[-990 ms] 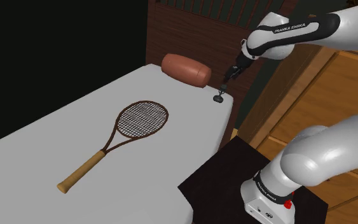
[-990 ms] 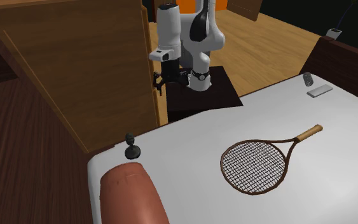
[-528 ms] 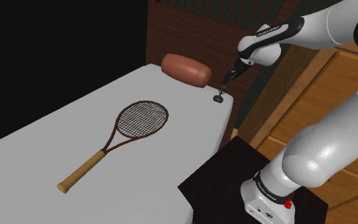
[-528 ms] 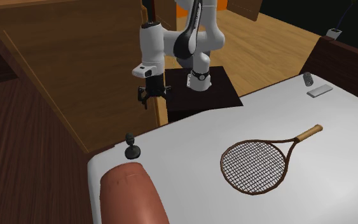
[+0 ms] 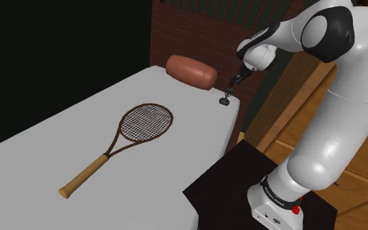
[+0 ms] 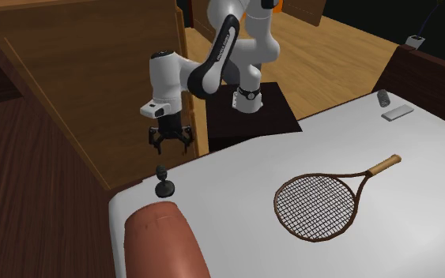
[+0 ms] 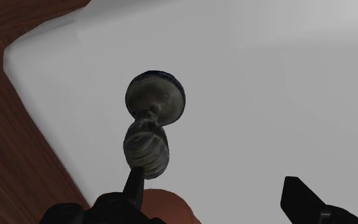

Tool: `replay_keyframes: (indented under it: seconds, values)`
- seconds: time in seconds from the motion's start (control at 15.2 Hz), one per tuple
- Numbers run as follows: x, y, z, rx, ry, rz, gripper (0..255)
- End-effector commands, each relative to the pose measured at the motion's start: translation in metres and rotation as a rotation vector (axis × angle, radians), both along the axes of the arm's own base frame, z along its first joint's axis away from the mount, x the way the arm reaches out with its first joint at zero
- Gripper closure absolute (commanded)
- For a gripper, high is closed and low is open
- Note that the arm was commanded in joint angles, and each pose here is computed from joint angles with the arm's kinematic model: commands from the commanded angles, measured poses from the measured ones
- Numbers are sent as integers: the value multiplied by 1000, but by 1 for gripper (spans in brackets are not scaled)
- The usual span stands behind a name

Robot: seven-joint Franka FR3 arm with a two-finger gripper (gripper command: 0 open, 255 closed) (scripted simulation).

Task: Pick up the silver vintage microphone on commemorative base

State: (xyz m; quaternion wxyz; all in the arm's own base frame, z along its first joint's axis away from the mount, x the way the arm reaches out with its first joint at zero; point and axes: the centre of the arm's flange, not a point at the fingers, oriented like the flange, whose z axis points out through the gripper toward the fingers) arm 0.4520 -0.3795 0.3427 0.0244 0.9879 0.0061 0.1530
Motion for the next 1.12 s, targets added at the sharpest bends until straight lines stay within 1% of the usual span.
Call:
replay_keyframes:
  seconds: [0.0, 0.2, 0.66, 0.79, 0.86, 1.06]
  values:
    - [12, -21, -16, -4, -10, 3, 0]
    - [26, -51, -34, -11, -22, 5, 0]
    - [26, -51, -71, -11, -22, 5, 0]
    - [26, -51, -74, -11, -22, 5, 0]
    - [26, -51, -74, -10, -21, 5, 255]
    - [26, -50, -74, -10, -21, 5, 255]
